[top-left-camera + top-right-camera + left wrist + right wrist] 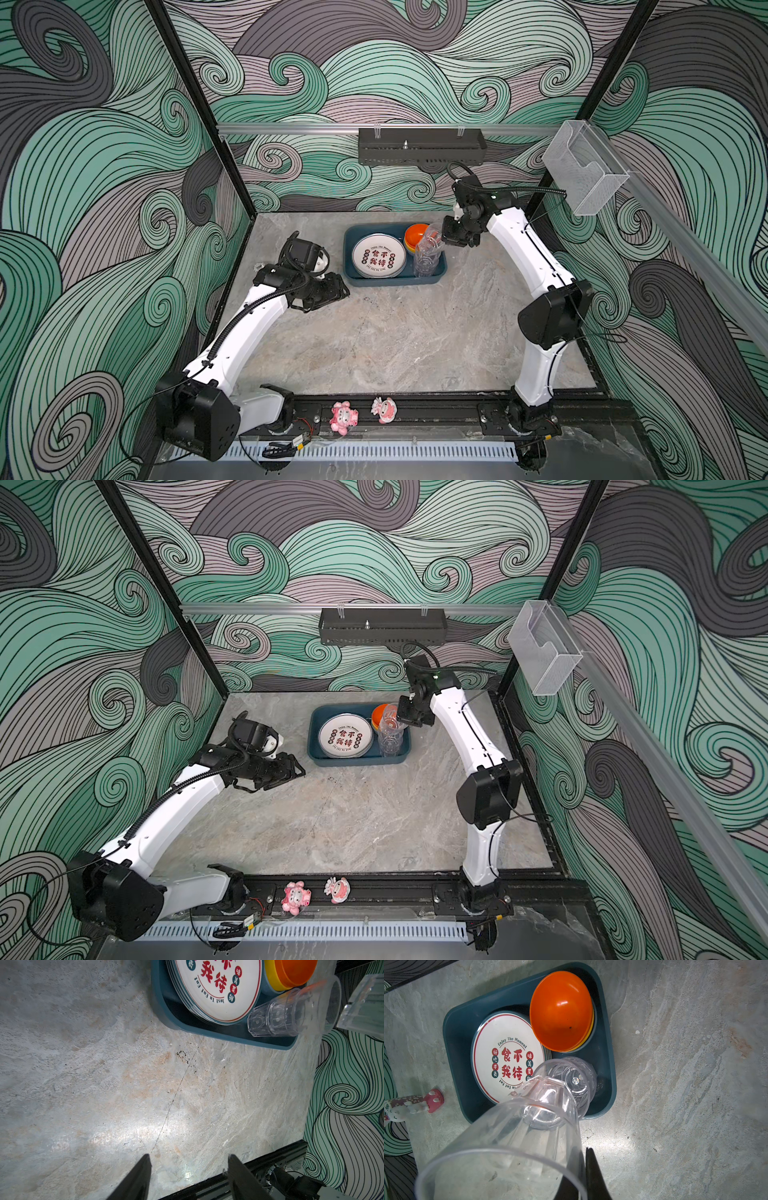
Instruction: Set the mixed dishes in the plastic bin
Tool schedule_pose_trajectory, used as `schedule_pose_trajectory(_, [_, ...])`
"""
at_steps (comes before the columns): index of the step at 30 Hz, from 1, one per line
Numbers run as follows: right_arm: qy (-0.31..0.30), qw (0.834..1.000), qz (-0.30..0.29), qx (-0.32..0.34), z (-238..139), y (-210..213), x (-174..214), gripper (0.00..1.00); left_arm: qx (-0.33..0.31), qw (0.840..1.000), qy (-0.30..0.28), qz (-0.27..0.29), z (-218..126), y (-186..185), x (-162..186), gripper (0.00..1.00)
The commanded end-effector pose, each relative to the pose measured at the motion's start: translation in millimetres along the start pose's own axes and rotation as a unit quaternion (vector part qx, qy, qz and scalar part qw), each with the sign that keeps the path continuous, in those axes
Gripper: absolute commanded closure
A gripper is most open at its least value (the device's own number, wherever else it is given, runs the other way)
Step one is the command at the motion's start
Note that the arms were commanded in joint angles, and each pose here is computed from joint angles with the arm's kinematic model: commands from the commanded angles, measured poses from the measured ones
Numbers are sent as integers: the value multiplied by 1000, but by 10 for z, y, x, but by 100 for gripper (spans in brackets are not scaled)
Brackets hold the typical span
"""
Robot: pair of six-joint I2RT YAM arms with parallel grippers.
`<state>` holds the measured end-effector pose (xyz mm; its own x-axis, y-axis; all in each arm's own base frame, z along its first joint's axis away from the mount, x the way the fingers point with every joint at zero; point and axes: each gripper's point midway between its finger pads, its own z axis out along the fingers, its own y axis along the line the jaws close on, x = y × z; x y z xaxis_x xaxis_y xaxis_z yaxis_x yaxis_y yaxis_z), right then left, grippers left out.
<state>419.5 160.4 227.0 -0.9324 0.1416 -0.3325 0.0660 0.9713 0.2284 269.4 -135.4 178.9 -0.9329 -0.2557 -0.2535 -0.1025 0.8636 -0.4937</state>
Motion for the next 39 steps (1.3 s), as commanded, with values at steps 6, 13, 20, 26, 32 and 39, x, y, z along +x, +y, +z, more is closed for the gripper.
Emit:
schedule_pose_trajectory(6, [2,1000,-13,16,45,28,-56,100,10,1000,0,-11,-50,-1,24,38])
schedule_pose_trajectory(13, [5,999,-20,35,114,3,-73,100,10,1000,6,-15,-19,19,35,38])
schedule_pose_trajectory(20, [13,999,-24,43,184,-14,-66,100,11,1000,9,-18,-2,36,35,38])
schedule_pose_trajectory(26, [16,998,-27,52,226,-33,-65,100,11,1000,13,-21,16,58,48,38])
schedule_pose_trajectory(32, [20,998,-30,60,287,-40,-58,100,13,999,16,-25,26,68,59,38])
schedule_pose_trajectory(39, [26,997,-34,62,359,-1,-53,100,14,999,17,-28,24,86,73,38])
